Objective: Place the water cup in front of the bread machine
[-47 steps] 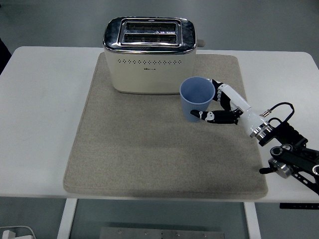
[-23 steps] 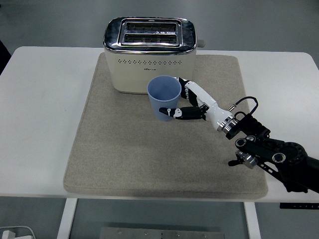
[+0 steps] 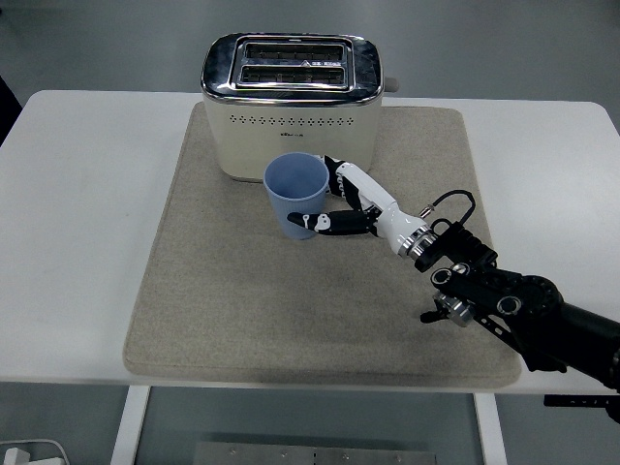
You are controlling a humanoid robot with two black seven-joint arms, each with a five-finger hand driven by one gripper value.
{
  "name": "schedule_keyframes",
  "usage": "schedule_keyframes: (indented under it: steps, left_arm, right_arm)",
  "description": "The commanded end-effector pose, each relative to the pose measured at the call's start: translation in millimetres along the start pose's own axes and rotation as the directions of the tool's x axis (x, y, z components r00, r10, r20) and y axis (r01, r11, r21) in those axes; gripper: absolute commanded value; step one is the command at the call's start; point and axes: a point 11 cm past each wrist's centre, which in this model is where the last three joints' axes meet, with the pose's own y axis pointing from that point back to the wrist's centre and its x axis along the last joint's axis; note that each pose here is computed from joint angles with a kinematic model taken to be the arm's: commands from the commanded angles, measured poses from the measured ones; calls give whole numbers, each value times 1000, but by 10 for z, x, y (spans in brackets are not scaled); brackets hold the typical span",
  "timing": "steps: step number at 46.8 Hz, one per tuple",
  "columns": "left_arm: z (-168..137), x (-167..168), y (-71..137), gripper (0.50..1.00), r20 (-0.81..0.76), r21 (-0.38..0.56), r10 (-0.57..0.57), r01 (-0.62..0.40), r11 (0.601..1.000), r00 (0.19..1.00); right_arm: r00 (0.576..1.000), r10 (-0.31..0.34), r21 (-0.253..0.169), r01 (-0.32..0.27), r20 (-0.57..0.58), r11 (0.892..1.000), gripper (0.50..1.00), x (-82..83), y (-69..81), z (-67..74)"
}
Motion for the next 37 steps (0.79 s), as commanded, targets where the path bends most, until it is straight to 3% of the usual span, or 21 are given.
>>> schedule_keyframes:
  steps: [1,29,37]
  left_arm:
    - [0,-4,0,1000,0,0,-1,1,1000,1000]
    - [0,1,0,1000,0,0,0,0,1000,1000]
    - [0,1,0,1000,0,0,0,0,1000,1000]
  right_arm:
    - [1000,-7,-13,7,8,1000,911,-10,-4,12]
    - [1000,-17,-9,17,16,1000,919,-31,-8,-2]
    - [1000,-12,-15,12,9,1000,919,59,33,10]
